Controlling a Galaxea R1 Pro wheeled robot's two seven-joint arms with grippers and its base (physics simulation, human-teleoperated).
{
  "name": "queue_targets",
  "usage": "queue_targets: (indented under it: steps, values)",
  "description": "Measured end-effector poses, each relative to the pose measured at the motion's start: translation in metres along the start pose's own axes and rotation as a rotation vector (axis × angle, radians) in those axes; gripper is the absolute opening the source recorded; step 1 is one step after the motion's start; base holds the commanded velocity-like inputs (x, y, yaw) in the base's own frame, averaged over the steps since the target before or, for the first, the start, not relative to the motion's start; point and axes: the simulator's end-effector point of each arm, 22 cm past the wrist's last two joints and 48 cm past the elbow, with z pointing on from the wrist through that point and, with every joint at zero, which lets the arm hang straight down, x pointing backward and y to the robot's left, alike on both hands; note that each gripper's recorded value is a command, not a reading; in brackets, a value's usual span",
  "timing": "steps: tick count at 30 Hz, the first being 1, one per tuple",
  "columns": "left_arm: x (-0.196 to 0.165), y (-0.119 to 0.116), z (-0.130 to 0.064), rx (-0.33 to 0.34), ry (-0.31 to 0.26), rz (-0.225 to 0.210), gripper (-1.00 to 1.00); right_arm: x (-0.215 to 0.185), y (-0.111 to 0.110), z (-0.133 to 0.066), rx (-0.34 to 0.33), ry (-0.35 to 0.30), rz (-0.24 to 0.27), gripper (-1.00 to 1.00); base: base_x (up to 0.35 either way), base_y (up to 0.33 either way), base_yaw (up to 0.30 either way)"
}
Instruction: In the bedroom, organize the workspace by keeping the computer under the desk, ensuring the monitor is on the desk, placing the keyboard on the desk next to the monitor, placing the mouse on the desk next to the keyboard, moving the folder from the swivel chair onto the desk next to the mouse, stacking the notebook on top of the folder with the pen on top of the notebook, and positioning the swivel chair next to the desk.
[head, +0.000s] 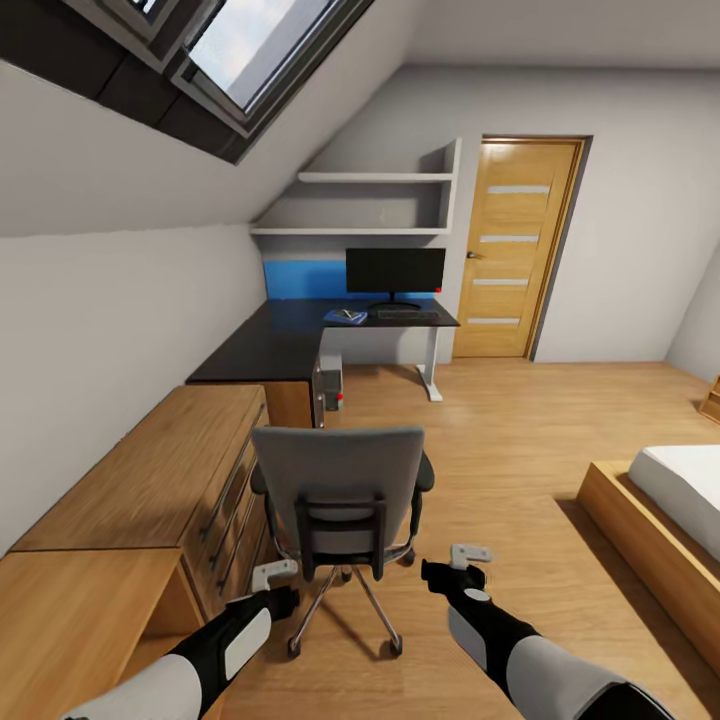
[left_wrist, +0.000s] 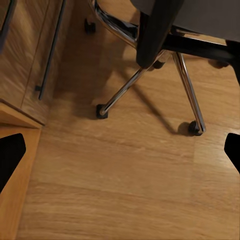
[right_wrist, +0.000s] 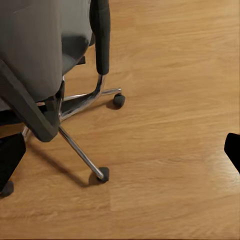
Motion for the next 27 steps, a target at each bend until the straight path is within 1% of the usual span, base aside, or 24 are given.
queue_targets:
  steps: [5, 7, 8, 12, 17, 21, 27]
  values:
    - [0.007, 0.001, 0.007, 0.001, 0.006, -0.003, 1.00, 0.005, 0.004, 0.004, -0.004, -0.007, 0.006, 1.00, 0.000, 0.000, 0.000]
    - [0.009, 0.001, 0.009, 0.001, 0.007, -0.002, 1.00, 0.003, 0.004, 0.006, -0.004, -0.034, 0.012, 1.00, 0.000, 0.000, 0.000]
    - [0.010, 0.001, 0.010, 0.001, 0.008, -0.001, 1.00, -0.004, 0.004, 0.006, -0.003, -0.075, 0.021, 1.00, 0.000, 0.000, 0.000]
    - [0.014, 0.001, 0.015, 0.001, 0.007, -0.001, 1.00, -0.006, 0.003, 0.009, -0.001, -0.109, 0.029, 1.00, 0.000, 0.000, 0.000]
    - [0.019, 0.002, 0.022, -0.001, 0.007, -0.001, 1.00, 0.000, 0.003, 0.014, -0.002, -0.120, 0.032, 1.00, 0.000, 0.000, 0.003]
    - [0.024, 0.002, 0.027, -0.001, 0.007, -0.001, 1.00, 0.005, 0.006, 0.017, -0.006, -0.123, 0.035, 1.00, 0.000, 0.000, 0.144]
    - [0.030, 0.003, 0.035, -0.001, 0.006, -0.001, 1.00, 0.012, 0.005, 0.024, -0.005, -0.124, 0.036, 1.00, 0.000, 0.000, 0.023]
